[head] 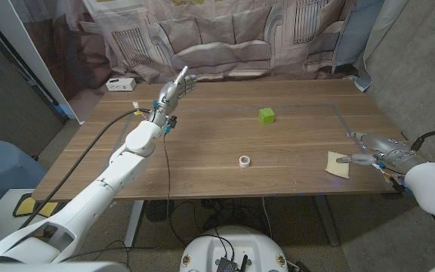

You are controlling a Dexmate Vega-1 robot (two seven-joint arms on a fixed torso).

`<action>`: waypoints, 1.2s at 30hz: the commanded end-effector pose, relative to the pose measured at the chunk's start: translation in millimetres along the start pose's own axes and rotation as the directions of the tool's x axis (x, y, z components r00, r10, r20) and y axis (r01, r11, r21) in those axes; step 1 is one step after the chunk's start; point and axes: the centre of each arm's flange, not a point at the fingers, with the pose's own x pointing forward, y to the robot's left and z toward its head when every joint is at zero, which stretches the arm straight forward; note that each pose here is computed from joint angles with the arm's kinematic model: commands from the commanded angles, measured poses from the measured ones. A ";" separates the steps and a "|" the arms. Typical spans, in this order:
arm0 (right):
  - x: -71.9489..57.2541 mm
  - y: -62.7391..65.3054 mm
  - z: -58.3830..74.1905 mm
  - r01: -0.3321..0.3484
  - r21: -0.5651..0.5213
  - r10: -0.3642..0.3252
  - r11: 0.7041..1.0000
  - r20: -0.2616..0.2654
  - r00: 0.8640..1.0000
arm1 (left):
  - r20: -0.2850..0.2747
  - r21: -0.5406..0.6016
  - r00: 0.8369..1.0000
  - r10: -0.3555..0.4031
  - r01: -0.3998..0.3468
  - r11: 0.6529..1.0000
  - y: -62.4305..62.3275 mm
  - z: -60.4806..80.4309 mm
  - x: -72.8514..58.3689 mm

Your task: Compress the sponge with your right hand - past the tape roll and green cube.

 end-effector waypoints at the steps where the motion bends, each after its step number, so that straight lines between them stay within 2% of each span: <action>1: 10.7 -0.1 1.6 -0.033 -0.042 0.031 0.999 -0.031 0.999 | -0.006 -0.004 1.000 0.004 -0.004 1.000 -0.5 -3.4 -3.1; 15: 34.5 2.1 -0.1 -0.052 -0.075 0.049 0.996 -0.036 0.998 | -0.013 -0.003 1.000 0.017 -0.017 1.000 -0.5 -6.0 1.8; 26: 42.2 3.7 -1.3 -0.063 -0.101 0.059 0.993 -0.038 0.998 | -0.020 -0.004 0.999 0.030 -0.030 1.000 -0.1 -8.1 5.1; 36: 44.7 12.2 0.8 -0.069 -0.105 0.064 0.992 -0.047 0.997 | -0.016 -0.002 1.000 0.024 -0.024 1.000 0.2 -7.5 11.7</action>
